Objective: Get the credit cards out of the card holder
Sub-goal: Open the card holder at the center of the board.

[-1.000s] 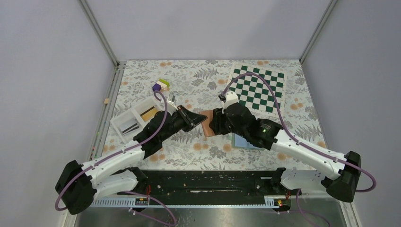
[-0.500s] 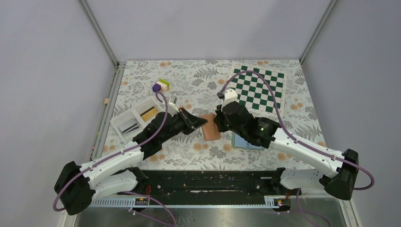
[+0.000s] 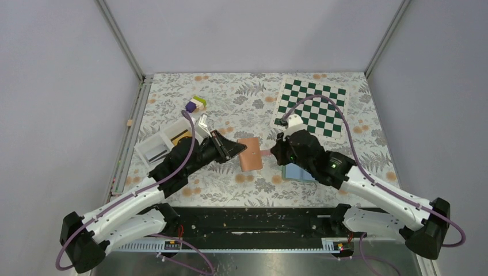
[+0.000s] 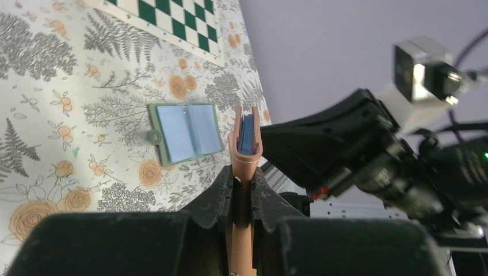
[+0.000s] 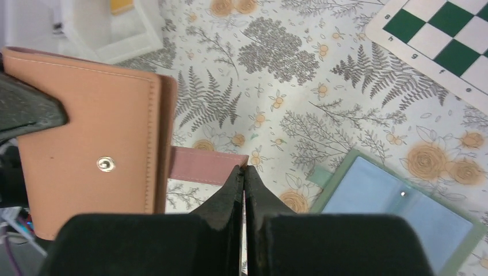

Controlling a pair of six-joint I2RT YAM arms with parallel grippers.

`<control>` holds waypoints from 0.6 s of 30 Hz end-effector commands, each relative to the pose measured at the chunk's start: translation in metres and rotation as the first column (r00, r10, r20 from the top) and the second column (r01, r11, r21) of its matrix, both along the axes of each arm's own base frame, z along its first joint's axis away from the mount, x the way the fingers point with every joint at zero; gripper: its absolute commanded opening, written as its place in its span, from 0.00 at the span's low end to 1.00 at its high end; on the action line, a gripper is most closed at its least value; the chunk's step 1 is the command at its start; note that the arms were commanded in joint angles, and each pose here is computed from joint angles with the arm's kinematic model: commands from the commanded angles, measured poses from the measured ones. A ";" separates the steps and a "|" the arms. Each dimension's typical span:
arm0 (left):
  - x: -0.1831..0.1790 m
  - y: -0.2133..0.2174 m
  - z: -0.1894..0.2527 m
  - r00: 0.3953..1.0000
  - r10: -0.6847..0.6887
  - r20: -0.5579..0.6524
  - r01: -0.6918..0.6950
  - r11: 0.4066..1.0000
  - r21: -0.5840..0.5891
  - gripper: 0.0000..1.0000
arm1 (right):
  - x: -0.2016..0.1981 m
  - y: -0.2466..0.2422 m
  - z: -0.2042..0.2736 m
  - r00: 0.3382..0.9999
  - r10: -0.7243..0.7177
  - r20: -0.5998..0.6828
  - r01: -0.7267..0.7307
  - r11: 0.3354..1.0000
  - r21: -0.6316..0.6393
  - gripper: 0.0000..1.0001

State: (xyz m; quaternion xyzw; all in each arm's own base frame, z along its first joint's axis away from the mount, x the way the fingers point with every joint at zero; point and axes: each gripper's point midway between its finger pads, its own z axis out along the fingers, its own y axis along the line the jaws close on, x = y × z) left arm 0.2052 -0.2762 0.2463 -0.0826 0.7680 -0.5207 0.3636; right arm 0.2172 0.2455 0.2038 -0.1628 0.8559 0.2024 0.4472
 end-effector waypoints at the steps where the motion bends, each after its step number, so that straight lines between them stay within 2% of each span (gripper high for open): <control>1: -0.010 0.003 0.055 0.968 -0.112 0.224 0.125 0.991 -0.047 0.00 | 0.000 -0.005 0.022 0.997 0.060 0.037 -0.066 0.984 0.167 0.00; 4: -0.010 0.009 0.053 0.959 -0.164 0.233 0.172 0.985 -0.012 0.00 | -0.009 -0.009 0.048 0.993 0.092 0.078 -0.108 0.967 0.233 0.00; 7: -0.017 0.007 0.065 0.927 -0.218 0.304 0.251 0.965 -0.073 0.00 | -0.011 -0.013 0.063 0.992 0.082 0.099 -0.106 0.957 0.271 0.01; 9: -0.031 0.002 0.084 0.891 -0.270 0.365 0.342 0.927 -0.150 0.00 | -0.012 -0.013 0.058 0.996 0.075 0.056 -0.088 0.956 0.281 0.17; 10: -0.036 0.001 0.093 0.872 -0.289 0.395 0.376 0.912 -0.163 0.00 | -0.018 -0.010 0.057 0.995 0.098 0.021 -0.099 0.949 0.300 0.29; 11: -0.040 0.000 0.098 0.855 -0.307 0.418 0.400 0.903 -0.156 0.00 | -0.024 -0.007 0.060 0.992 0.125 -0.005 -0.116 0.937 0.329 0.44; 13: -0.042 0.000 0.099 0.841 -0.331 0.428 0.409 0.907 -0.102 0.00 | -0.038 0.000 0.071 0.984 0.175 -0.028 -0.148 0.899 0.413 0.62; 16: -0.042 0.005 0.102 0.821 -0.334 0.462 0.388 0.921 -0.023 0.00 | -0.057 0.007 0.094 0.968 0.248 0.023 -0.221 0.811 0.541 0.81; 18: -0.046 0.006 0.108 0.800 -0.346 0.490 0.398 0.917 -0.002 0.00 | -0.063 0.008 0.105 0.962 0.269 0.057 -0.251 0.777 0.577 0.82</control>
